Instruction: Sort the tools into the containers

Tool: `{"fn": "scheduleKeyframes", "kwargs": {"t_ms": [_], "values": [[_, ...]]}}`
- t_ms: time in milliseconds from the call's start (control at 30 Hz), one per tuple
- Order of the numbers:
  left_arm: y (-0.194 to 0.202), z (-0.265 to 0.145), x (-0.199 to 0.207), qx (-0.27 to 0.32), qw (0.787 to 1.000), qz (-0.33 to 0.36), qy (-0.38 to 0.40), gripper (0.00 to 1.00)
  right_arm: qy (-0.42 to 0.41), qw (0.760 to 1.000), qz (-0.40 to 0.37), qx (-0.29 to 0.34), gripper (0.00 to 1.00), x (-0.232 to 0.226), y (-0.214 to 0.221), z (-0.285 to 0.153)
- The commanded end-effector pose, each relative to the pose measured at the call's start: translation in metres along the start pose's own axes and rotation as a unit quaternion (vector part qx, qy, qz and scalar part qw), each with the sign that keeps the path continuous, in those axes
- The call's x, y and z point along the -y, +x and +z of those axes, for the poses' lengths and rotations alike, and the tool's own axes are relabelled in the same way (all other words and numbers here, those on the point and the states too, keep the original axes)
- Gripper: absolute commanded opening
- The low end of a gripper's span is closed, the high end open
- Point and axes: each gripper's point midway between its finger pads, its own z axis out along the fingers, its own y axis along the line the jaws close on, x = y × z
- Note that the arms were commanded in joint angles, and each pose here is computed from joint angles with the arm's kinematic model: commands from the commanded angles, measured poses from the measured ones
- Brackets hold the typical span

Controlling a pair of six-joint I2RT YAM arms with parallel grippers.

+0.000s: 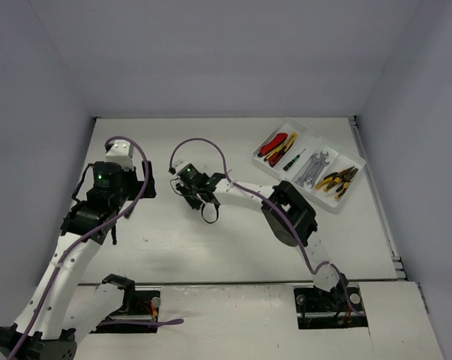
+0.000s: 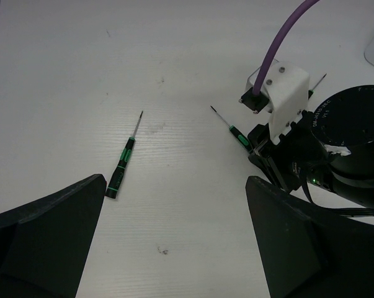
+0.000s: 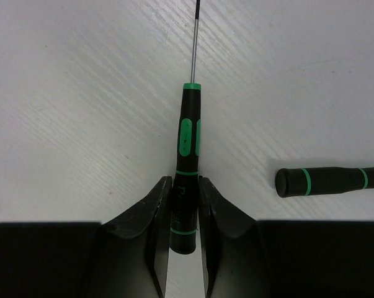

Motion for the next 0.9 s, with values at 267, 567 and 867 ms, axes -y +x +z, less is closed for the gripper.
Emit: {"fn": "scheduleKeyframes", "kwargs": {"t_ms": [267, 567, 867], "values": [[-0.014, 0.002, -0.002, 0.025, 1.000, -0.011, -0.005, 0.94, 0.224, 0.922, 0.252, 0.190, 0.00, 0.177, -0.099, -0.134], [-0.012, 0.003, -0.001, 0.021, 1.000, -0.012, -0.001, 0.94, 0.322, 0.834, 0.412, 0.173, 0.00, 0.316, -0.013, -0.168], [-0.013, 0.003, -0.001, 0.023, 1.000, -0.012, -0.001, 0.94, 0.345, 0.787, 0.492, 0.139, 0.11, 0.374, 0.045, -0.156]]}}
